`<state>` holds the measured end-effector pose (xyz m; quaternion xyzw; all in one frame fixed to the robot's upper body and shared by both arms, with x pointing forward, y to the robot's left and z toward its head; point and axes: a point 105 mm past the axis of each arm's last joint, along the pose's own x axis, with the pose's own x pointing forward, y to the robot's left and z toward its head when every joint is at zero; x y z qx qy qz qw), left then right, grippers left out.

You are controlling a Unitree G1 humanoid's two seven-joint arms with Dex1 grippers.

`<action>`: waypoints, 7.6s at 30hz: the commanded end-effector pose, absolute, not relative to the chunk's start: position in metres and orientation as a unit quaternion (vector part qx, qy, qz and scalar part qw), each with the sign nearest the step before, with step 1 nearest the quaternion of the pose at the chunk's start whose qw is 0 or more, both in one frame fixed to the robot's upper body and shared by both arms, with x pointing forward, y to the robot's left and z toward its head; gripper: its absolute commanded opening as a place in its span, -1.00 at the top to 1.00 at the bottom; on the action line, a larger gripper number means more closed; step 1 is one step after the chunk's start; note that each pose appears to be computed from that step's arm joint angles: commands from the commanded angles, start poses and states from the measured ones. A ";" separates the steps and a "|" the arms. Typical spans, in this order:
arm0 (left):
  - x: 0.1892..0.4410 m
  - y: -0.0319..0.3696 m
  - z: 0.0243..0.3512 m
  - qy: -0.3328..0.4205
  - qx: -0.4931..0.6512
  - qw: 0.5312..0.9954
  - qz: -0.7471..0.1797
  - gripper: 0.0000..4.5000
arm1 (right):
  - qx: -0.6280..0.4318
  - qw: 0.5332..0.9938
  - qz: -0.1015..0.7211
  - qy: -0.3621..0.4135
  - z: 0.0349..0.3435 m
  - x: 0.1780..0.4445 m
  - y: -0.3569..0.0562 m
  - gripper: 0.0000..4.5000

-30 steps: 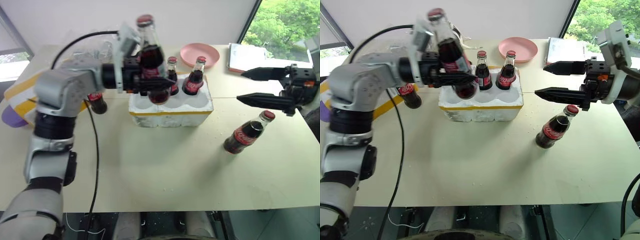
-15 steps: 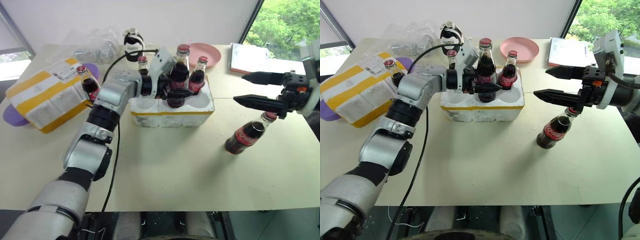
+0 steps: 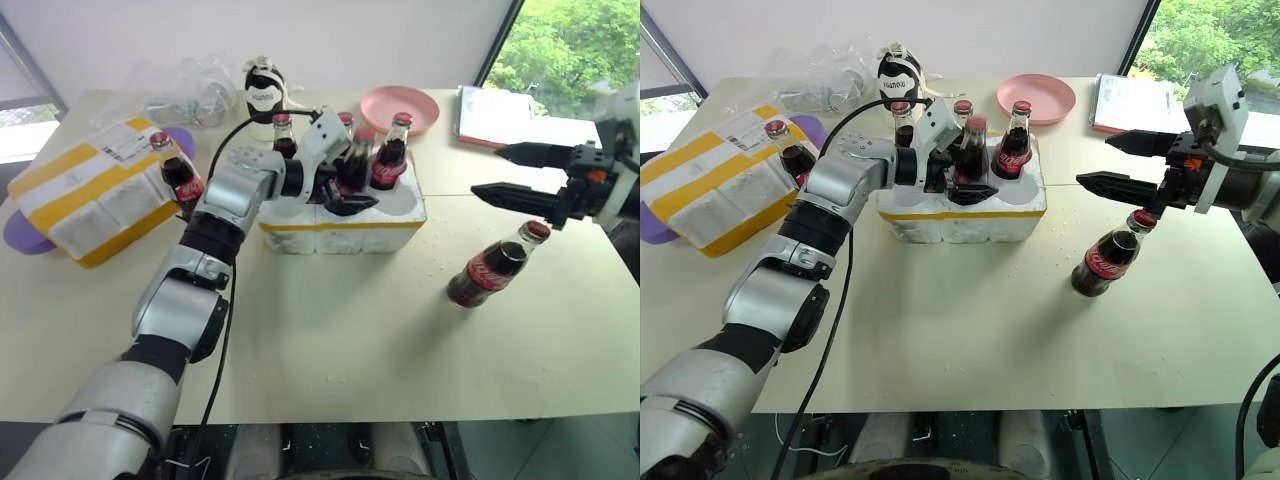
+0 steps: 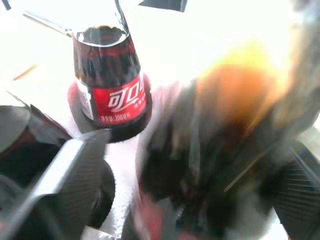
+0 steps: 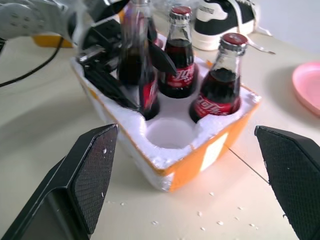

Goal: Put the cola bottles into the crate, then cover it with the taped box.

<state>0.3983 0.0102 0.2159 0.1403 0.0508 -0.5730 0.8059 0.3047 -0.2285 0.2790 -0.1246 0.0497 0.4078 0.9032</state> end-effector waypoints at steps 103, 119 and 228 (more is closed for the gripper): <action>0.386 0.089 0.215 0.058 0.213 0.843 -0.490 -0.25 | -0.122 0.918 0.378 0.011 0.288 0.310 -0.233 -1.00; 0.375 0.110 0.243 0.021 0.084 0.874 -0.478 -0.97 | -0.136 0.914 0.381 0.010 0.294 0.308 -0.234 -1.00; 0.299 0.125 0.253 0.009 0.139 0.824 -0.550 -1.00 | -0.029 0.899 0.432 -0.067 0.260 0.345 -0.136 -0.25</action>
